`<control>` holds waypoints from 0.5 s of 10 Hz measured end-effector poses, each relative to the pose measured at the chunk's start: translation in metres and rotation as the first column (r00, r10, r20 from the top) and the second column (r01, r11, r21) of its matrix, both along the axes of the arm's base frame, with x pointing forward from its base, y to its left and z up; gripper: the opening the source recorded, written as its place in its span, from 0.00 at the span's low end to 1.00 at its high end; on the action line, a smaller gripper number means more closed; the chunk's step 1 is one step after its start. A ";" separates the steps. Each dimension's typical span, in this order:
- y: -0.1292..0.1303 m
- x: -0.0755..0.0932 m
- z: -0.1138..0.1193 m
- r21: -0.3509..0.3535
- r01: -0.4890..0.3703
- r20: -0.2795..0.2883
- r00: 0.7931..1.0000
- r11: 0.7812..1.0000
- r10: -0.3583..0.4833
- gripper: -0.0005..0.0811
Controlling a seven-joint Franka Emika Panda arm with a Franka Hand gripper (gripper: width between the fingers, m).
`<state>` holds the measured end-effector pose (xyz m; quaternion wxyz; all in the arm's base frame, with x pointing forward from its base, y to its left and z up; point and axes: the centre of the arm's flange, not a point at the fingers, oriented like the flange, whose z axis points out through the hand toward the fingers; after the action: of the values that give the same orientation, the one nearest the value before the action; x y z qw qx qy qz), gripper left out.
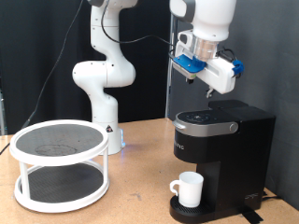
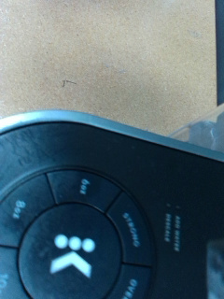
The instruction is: Make a cup of coffee with the keurig machine
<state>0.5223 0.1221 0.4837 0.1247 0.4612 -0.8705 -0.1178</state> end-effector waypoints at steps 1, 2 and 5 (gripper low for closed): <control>-0.001 -0.001 -0.004 -0.011 0.005 -0.007 1.000 1.000 -0.005 0.61; -0.003 0.000 -0.008 -0.034 0.018 -0.002 1.000 0.999 -0.018 0.38; -0.009 0.007 -0.014 -0.082 0.078 0.050 0.996 0.994 -0.074 0.22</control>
<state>0.5290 0.1134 0.4693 0.1186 0.4248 -0.8944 -0.0750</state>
